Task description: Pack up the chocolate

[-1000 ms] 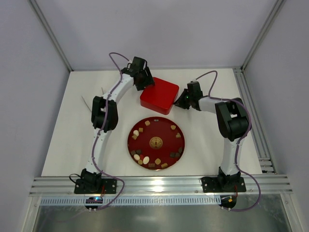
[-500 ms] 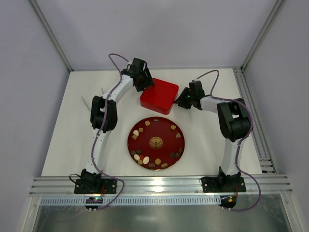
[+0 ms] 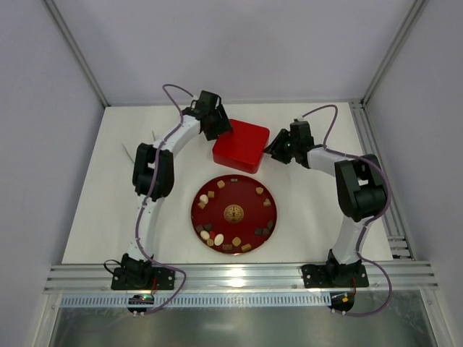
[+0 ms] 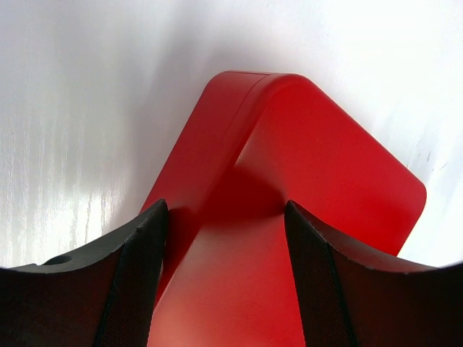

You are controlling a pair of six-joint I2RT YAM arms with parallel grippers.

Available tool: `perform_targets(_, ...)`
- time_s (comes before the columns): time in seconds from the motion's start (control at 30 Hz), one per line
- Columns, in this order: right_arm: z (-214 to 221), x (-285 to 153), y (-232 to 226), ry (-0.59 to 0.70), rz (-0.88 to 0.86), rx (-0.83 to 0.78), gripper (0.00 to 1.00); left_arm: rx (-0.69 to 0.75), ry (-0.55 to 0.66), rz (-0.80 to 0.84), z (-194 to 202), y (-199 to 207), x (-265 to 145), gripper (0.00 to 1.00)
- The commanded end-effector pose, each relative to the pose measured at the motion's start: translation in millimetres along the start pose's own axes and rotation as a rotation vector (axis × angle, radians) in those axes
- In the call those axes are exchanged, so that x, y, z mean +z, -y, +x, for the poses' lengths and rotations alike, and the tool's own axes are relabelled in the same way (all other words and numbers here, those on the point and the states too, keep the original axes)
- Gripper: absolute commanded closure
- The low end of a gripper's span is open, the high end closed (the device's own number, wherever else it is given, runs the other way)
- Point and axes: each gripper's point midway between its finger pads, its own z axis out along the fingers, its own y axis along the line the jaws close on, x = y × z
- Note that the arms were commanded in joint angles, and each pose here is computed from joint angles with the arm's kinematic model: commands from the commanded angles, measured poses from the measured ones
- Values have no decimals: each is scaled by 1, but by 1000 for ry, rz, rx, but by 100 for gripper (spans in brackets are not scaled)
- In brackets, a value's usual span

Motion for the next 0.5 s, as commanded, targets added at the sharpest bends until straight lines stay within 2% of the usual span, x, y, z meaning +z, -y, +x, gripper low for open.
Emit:
perform_targets(0.0,-19,-23,-58,79,-193,-51,51,-7,-225,-122,86,-24,9,38)
perform_targets(0.47,-30,-39,-20,128,-36,-5,50,-26,-125,-239,84,-43,1,38)
